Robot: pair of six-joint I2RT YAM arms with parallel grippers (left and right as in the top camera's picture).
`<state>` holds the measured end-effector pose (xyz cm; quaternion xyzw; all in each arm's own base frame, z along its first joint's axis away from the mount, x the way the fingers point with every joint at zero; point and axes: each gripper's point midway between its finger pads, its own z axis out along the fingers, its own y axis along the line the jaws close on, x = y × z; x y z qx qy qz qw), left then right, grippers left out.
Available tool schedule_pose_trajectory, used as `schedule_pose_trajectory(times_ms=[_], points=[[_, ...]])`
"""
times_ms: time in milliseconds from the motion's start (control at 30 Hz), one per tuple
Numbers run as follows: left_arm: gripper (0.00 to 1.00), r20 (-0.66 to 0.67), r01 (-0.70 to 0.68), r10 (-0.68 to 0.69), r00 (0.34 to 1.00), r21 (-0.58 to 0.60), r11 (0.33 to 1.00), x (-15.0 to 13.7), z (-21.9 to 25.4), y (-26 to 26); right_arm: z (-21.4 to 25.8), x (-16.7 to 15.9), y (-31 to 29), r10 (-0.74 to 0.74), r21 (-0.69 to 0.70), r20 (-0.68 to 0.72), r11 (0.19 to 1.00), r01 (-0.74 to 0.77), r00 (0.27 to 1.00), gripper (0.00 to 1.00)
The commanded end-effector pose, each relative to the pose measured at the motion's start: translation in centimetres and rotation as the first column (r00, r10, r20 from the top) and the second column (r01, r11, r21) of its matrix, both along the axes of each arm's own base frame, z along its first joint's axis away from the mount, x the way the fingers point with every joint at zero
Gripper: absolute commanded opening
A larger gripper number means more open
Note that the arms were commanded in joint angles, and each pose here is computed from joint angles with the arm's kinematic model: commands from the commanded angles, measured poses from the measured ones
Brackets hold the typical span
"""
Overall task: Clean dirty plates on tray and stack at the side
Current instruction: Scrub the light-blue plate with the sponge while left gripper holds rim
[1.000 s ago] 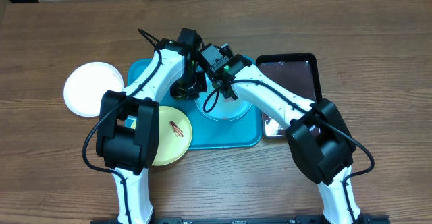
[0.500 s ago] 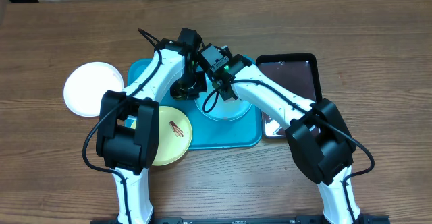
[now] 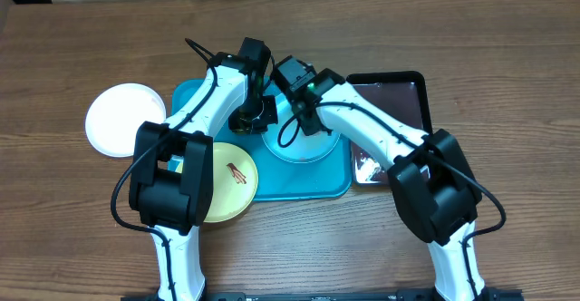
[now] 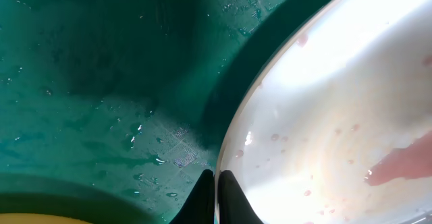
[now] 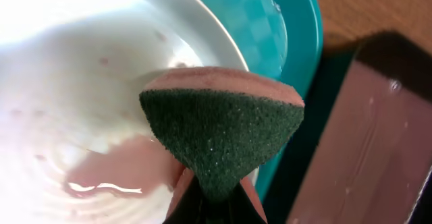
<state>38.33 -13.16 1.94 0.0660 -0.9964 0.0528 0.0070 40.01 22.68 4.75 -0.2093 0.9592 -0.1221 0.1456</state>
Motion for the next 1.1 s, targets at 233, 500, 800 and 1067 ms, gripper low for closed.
schedule_pose_trajectory(times_ms=[233,500,800,1067], points=[[0.04,-0.014,-0.011,0.011,1.0,-0.005,1.0,-0.4,-0.2,-0.2,1.4,0.7,0.6,-0.032,0.145,-0.04,0.989,0.038,0.999,0.04],[0.04,-0.014,-0.011,0.011,1.0,-0.005,1.0,-0.4,-0.2,-0.2,1.0,1.2,0.1,-0.041,0.117,-0.009,0.992,0.042,0.999,0.04],[0.04,-0.014,-0.011,0.011,1.0,-0.005,1.0,-0.4,-0.2,-0.2,-2.9,0.3,-0.7,-0.046,0.102,-0.015,0.994,0.047,0.999,0.04],[0.04,-0.014,-0.011,0.011,1.0,-0.005,1.0,-0.4,-0.2,-0.2,-5.1,-3.0,1.5,0.013,0.255,-0.178,0.966,0.033,0.984,0.04]])
